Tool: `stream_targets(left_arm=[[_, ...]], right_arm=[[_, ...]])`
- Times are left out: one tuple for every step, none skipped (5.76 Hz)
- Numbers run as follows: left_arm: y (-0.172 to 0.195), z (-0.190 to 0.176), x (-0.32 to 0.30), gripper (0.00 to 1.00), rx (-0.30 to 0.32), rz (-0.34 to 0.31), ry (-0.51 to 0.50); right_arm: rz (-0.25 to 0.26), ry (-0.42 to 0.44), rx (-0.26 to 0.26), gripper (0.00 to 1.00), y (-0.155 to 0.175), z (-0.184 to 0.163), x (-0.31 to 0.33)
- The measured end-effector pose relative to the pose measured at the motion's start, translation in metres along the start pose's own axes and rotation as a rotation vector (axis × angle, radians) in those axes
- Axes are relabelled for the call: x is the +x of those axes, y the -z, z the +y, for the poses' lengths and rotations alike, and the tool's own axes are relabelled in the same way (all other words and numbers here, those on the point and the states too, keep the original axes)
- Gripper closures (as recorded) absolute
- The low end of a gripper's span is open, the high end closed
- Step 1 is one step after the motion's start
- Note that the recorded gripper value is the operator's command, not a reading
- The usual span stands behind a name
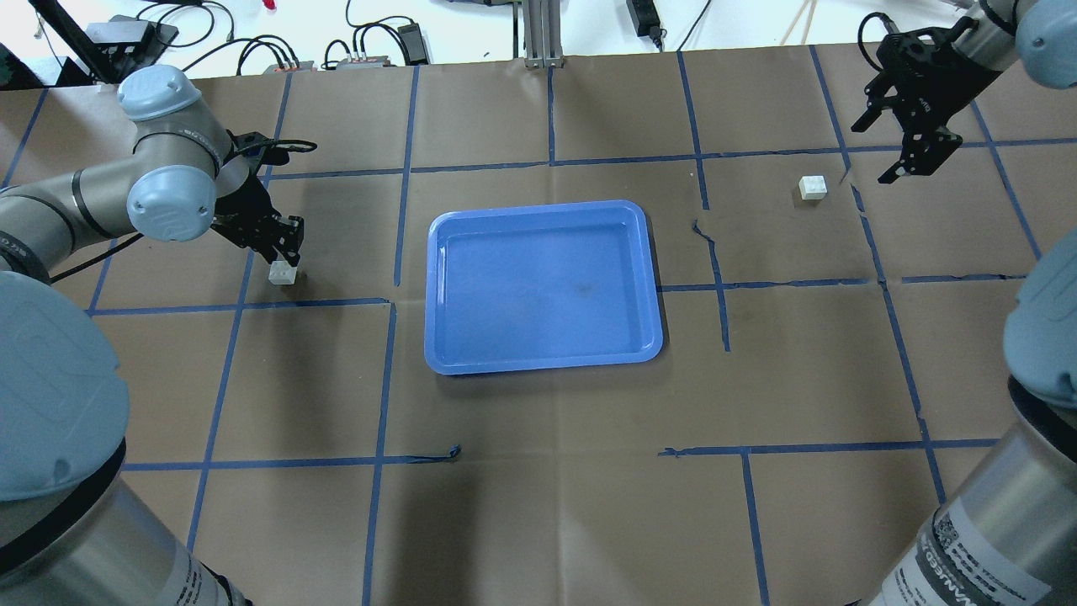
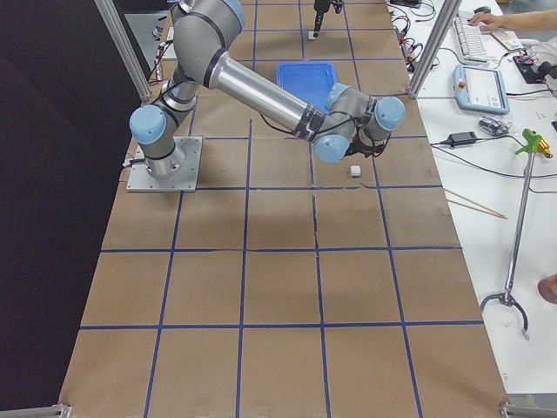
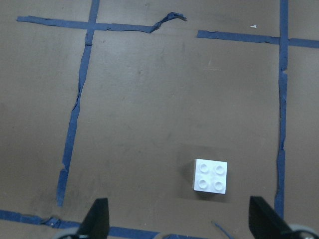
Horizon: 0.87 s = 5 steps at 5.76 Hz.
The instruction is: Assemble white blocks and place on blue tray
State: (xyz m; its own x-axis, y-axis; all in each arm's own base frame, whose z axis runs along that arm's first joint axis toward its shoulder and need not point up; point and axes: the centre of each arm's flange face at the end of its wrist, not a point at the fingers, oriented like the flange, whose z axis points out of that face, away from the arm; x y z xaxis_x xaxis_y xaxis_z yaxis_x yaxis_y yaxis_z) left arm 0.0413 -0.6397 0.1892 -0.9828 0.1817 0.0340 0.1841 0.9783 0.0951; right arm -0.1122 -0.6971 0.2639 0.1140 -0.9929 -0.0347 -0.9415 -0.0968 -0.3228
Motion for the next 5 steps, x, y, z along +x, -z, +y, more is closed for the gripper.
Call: stream_targets(left_arm=[[0.006, 0.001, -0.002, 0.84, 0.009, -0.005, -0.043], [0.018, 0.003, -0.005, 0.84, 0.027, -0.015, -0.144], [0.031, 0.006, -0.006, 0.84, 0.046, -0.027, -0.334], [0.041, 0.006, -0.005, 0.84, 0.061, -0.041, -0.581], [0.048, 0.004, -0.004, 0.83, 0.070, -0.064, -0.843]], right_arm=[[0.004, -0.032, 0.022, 0.00, -0.022, 0.009, 0.007], [0.030, -0.056, 0.048, 0.00, -0.042, 0.017, 0.017], [0.053, -0.064, 0.070, 0.00, -0.058, 0.022, 0.024], [0.053, -0.071, 0.083, 0.00, -0.072, 0.027, 0.027], [0.044, -0.074, 0.093, 0.00, -0.083, 0.030, 0.028]])
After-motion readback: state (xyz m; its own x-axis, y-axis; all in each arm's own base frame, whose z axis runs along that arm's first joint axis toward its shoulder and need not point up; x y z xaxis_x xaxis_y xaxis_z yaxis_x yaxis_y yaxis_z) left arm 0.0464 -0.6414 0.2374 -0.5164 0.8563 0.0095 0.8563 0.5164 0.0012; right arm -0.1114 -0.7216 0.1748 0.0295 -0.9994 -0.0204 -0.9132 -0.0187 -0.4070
